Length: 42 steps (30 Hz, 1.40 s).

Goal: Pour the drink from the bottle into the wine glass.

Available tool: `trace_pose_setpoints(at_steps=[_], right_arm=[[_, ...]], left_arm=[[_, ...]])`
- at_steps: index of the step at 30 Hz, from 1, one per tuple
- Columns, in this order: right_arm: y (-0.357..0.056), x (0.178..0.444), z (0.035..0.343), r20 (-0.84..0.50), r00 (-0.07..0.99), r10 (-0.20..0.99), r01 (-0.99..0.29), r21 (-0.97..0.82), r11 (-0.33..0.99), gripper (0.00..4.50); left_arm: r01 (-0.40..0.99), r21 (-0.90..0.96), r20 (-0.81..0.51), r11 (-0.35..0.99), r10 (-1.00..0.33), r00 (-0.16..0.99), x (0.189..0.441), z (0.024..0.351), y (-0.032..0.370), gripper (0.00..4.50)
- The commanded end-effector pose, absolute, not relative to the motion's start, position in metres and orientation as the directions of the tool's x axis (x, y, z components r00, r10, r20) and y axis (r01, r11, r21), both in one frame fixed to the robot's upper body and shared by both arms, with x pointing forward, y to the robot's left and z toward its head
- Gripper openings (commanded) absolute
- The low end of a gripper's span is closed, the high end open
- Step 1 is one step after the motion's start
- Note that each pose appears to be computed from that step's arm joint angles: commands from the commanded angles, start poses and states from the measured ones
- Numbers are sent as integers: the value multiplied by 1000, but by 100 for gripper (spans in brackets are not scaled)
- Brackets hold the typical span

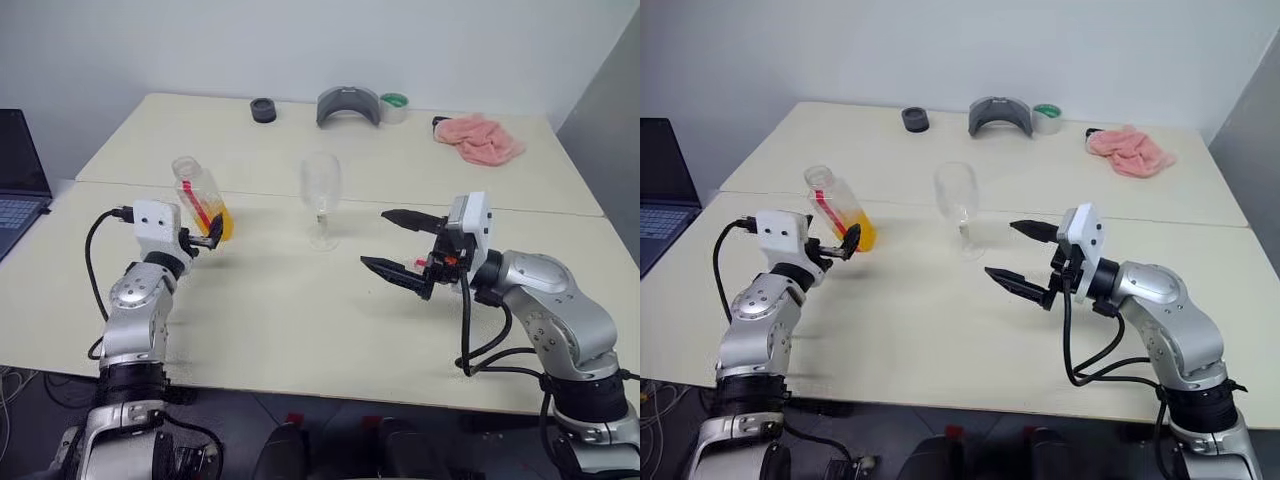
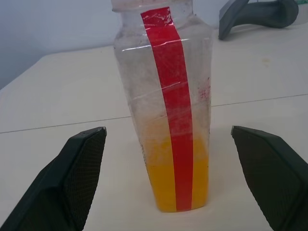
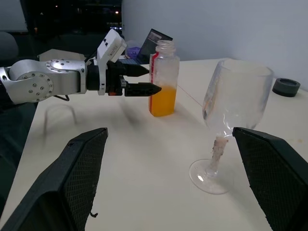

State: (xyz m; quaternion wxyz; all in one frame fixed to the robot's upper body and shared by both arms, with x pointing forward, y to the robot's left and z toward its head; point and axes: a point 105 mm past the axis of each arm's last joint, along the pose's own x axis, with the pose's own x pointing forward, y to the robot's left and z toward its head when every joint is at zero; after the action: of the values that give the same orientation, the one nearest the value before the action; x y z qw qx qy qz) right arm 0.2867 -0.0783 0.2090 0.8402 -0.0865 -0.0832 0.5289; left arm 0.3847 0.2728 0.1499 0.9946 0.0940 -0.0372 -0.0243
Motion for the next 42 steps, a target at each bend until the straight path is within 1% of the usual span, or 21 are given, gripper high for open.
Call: trace_pose_setpoints(at_steps=[1, 6, 10, 16, 19, 25, 26, 27, 30, 32, 34, 37, 39, 42], right_arm=[[-79, 281, 219, 75, 425, 902, -863, -266, 429, 444], [-81, 282, 221, 79, 433, 898, -858, -271, 437, 444], [-81, 283, 222, 83, 436, 896, -855, -271, 442, 444], [-81, 285, 223, 89, 448, 890, -848, -274, 454, 444], [-81, 285, 223, 90, 453, 887, -845, -273, 459, 450], [-81, 286, 224, 95, 462, 882, -840, -274, 469, 450], [-80, 287, 224, 96, 463, 881, -839, -274, 470, 450], [-80, 287, 224, 97, 463, 881, -839, -274, 470, 450], [-80, 288, 224, 101, 466, 879, -836, -274, 475, 450], [-80, 290, 226, 107, 470, 876, -833, -275, 480, 450], [-80, 292, 231, 120, 479, 869, -824, -279, 493, 450], [-82, 300, 246, 164, 503, 848, -808, -260, 529, 450], [-80, 303, 256, 193, 506, 841, -800, -260, 541, 450], [-75, 306, 266, 227, 501, 835, -797, -254, 548, 450]], left_arm=[[47, 218, 121, 975, -74, 990, 393, 164, 270, 450], [31, 229, 121, 973, -60, 991, 411, 162, 272, 450], [-10, 230, 115, 973, -17, 993, 429, 163, 278, 450], [-4, 197, 116, 980, -19, 993, 442, 166, 272, 450], [4, 187, 115, 982, -26, 993, 444, 164, 269, 389], [17, 186, 110, 982, -38, 993, 441, 156, 269, 206], [16, 187, 111, 982, -38, 993, 440, 156, 270, 179], [15, 189, 112, 982, -36, 993, 440, 156, 271, 168], [9, 208, 124, 978, -36, 992, 439, 162, 275, 163], [7, 235, 137, 972, -40, 990, 440, 172, 275, 163], [13, 281, 158, 960, -60, 986, 443, 189, 273, 163], [31, 381, 195, 924, -113, 974, 448, 221, 265, 163], [59, 447, 218, 893, -173, 961, 450, 242, 254, 163], [120, 556, 202, 822, -275, 940, 453, 260, 233, 163]])
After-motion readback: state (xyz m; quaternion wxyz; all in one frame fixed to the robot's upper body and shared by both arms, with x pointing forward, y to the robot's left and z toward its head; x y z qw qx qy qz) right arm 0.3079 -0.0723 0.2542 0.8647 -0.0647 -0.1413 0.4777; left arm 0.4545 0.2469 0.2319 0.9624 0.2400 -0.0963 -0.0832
